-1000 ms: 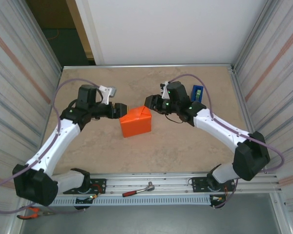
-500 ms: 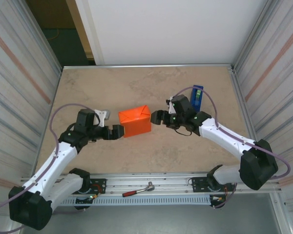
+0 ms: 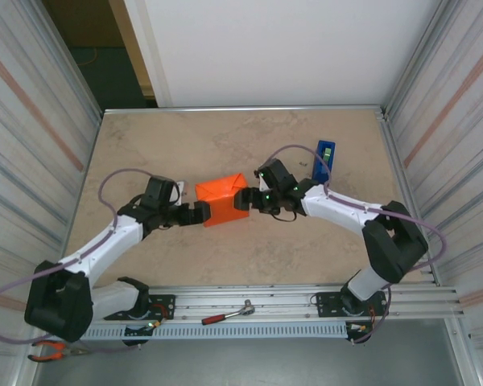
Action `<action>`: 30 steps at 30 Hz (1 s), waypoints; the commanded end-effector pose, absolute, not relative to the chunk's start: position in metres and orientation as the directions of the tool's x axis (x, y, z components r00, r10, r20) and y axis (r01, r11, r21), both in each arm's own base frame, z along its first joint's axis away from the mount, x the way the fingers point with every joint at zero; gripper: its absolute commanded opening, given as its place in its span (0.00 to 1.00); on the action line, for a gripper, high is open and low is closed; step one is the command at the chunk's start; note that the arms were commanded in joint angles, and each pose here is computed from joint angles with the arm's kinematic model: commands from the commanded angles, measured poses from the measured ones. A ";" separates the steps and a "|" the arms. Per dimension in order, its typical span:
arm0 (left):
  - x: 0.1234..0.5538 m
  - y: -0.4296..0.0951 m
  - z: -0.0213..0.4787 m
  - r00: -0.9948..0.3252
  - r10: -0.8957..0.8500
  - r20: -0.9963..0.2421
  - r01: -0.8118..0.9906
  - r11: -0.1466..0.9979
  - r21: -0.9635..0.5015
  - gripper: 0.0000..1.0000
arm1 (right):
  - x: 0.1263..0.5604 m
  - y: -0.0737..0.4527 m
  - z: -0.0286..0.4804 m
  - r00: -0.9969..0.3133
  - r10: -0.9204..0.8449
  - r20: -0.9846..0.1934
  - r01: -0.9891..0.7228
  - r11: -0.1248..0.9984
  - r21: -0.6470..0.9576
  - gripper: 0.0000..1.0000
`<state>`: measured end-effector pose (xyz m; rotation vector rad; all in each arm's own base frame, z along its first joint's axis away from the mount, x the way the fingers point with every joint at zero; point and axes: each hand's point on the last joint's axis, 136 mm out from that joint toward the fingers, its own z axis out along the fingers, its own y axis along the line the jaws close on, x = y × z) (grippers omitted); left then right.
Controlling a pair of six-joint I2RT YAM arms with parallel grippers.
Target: Wrap the gift box in paper
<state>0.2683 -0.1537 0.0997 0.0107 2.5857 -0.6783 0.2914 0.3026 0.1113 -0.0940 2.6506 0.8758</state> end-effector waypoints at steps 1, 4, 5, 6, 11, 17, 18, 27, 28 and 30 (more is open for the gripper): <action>0.318 -0.147 0.126 -0.833 -0.171 -0.526 0.107 0.883 -0.457 0.99 | 0.336 0.307 0.130 -0.903 0.125 -0.411 -0.159 0.791 0.590 0.82; 0.348 -0.142 0.134 -0.827 -0.172 -0.536 0.112 0.883 -0.455 0.99 | 0.363 0.306 0.138 -0.895 0.190 -0.404 -0.123 0.766 0.632 0.82; 0.356 -0.142 0.138 -0.821 -0.171 -0.545 0.120 0.882 -0.457 0.99 | 0.370 0.305 0.141 -0.892 0.206 -0.403 -0.115 0.759 0.641 0.82; 0.367 -0.142 0.145 -0.812 -0.167 -0.560 0.139 0.875 -0.463 0.99 | 0.375 0.304 0.146 -0.889 0.215 -0.405 -0.115 0.750 0.651 0.82; 0.395 -0.120 0.181 -0.759 -0.168 -0.629 0.172 0.880 -0.443 0.99 | 0.383 0.267 0.175 -0.843 0.248 -0.476 -0.119 0.779 0.616 0.86; 0.405 -0.052 0.206 -0.656 -0.224 -0.721 0.077 0.930 -0.358 0.99 | 0.390 0.144 0.196 -0.705 0.281 -0.651 0.036 0.931 0.363 0.98; 0.405 -0.037 0.206 -0.638 -0.235 -0.734 0.038 0.941 -0.335 0.99 | 0.390 0.119 0.196 -0.669 0.284 -0.687 0.088 0.948 0.306 0.98; 0.392 0.028 0.166 -0.399 -0.142 -0.906 -0.109 0.988 -0.107 0.99 | 0.385 -0.029 0.158 -0.523 0.206 -0.827 0.387 0.922 -0.015 0.98; 0.390 0.029 0.158 -0.408 -0.123 -0.904 -0.110 0.990 -0.085 0.99 | 0.384 -0.037 0.150 -0.524 0.205 -0.827 0.404 0.914 -0.029 0.98; 0.389 0.026 0.142 -0.416 -0.097 -0.904 -0.102 0.993 -0.059 0.99 | 0.381 -0.048 0.127 -0.535 0.222 -0.815 0.434 0.900 -0.040 0.98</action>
